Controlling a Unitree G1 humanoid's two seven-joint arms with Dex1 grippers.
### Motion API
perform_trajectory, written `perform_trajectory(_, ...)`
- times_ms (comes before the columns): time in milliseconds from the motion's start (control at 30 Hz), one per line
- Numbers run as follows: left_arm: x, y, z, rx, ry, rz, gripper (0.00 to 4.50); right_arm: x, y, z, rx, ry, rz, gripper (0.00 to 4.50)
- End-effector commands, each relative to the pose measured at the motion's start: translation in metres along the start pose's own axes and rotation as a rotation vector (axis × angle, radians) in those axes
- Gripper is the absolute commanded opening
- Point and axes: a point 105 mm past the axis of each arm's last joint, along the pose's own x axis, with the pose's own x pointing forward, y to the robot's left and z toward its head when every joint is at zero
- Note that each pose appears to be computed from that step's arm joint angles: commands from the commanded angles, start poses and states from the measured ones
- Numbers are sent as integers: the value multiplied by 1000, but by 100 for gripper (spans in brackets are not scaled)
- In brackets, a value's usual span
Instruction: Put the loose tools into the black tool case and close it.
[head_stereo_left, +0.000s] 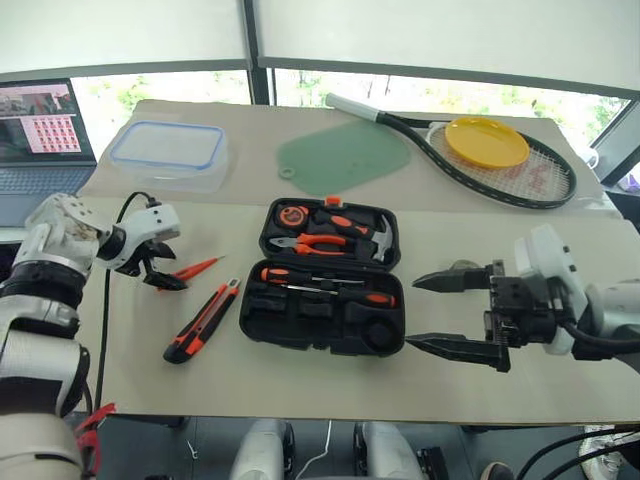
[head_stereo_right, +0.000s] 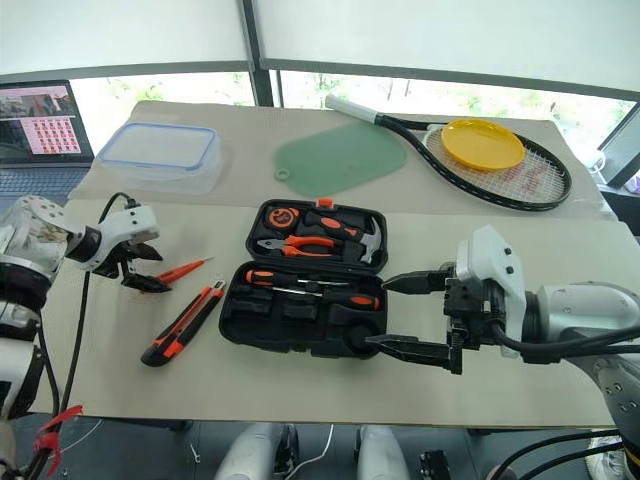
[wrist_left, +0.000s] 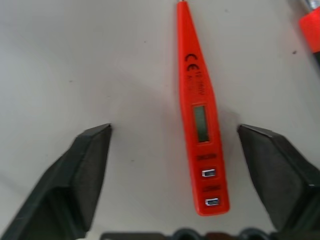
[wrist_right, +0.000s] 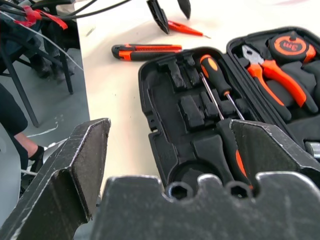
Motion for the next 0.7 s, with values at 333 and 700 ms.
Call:
perform_trajectory(333, -19, 0, 32, 95, -158, -6, 40, -10, 0, 6, -42, -12, -57, 450)
perform_trajectory(700, -14, -102, 147, 668, -364, -229, 40, -12, 0, -4, -5, 6, -74, 450)
